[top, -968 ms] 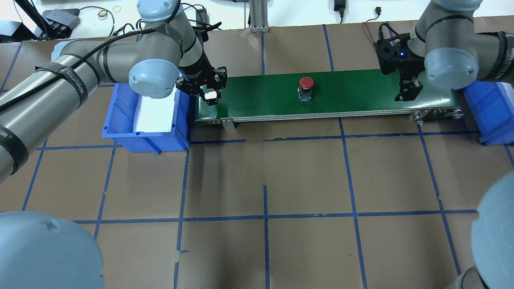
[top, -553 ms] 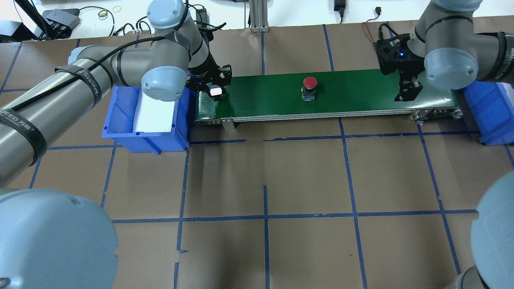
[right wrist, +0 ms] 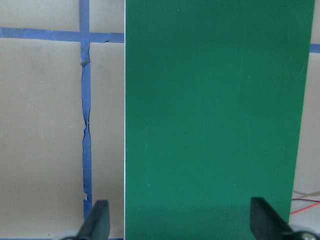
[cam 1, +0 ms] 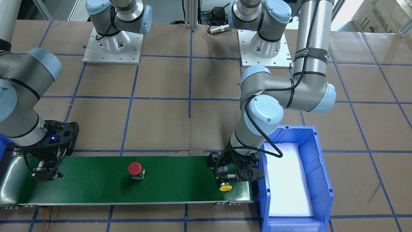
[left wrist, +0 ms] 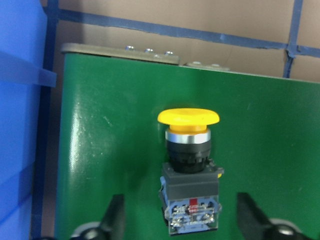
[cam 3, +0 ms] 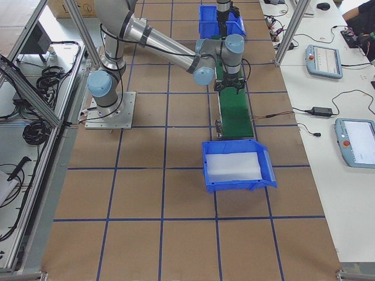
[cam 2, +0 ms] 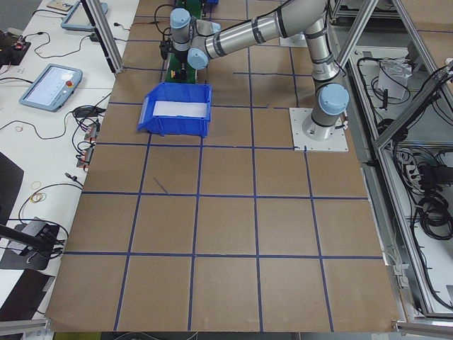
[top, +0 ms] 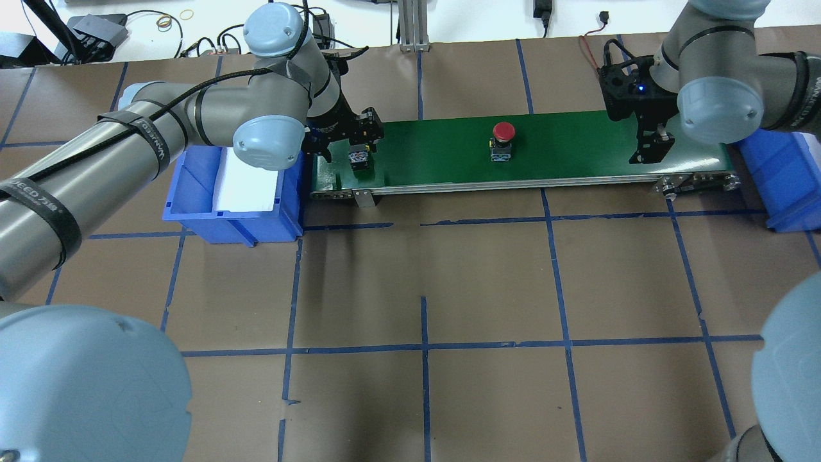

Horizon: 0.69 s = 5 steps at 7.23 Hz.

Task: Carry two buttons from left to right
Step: 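Release the yellow-capped button and raise the left gripper back over the bin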

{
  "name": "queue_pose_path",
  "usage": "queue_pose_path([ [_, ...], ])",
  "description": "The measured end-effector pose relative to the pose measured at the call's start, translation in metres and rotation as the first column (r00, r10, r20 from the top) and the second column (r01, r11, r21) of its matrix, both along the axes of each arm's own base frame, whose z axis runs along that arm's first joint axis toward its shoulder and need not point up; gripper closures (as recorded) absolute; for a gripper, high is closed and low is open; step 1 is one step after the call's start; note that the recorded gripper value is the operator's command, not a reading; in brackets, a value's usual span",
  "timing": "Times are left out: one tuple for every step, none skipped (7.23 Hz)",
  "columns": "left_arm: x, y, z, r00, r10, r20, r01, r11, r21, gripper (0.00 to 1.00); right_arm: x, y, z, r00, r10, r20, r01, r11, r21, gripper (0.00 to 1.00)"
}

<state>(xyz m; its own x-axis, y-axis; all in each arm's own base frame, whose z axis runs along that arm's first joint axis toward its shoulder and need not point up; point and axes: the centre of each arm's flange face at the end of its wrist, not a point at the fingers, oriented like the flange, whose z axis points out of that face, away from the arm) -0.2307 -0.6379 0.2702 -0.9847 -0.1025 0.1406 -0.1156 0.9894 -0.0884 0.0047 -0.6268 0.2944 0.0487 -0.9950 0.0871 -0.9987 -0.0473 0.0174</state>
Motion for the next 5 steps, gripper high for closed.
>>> queue_pose_path([
  [0.001, 0.005, 0.016, 1.0, -0.005, 0.003, 0.005, 1.0, -0.015, 0.0, 0.0, 0.0, 0.0, 1.0, 0.0, -0.001, 0.0, 1.0, -0.003, 0.0],
  [0.003, 0.013, 0.038, 1.0, -0.017, 0.01, 0.017, 1.0, -0.018, 0.0, 0.0, 0.0, 0.001, 1.0, 0.0, 0.0, 0.0, 1.0, -0.004, 0.0],
  [0.009, 0.026, 0.065, 0.999, -0.042, 0.03, 0.042, 0.999, -0.002, 0.0, 0.0, 0.001, 0.002, 1.0, 0.002, 0.002, -0.002, 1.0, -0.002, 0.0],
  [0.027, 0.044, 0.097, 0.996, -0.057, 0.062, 0.056, 0.998, 0.028, 0.0, 0.001, 0.002, 0.002, 1.0, 0.005, 0.003, -0.005, 1.0, 0.0, 0.0],
  [0.057, 0.061, 0.125, 0.995, -0.053, 0.083, 0.047, 0.997, 0.068, 0.0, 0.001, 0.002, 0.002, 1.0, 0.007, 0.002, -0.007, 1.0, 0.002, 0.0],
])
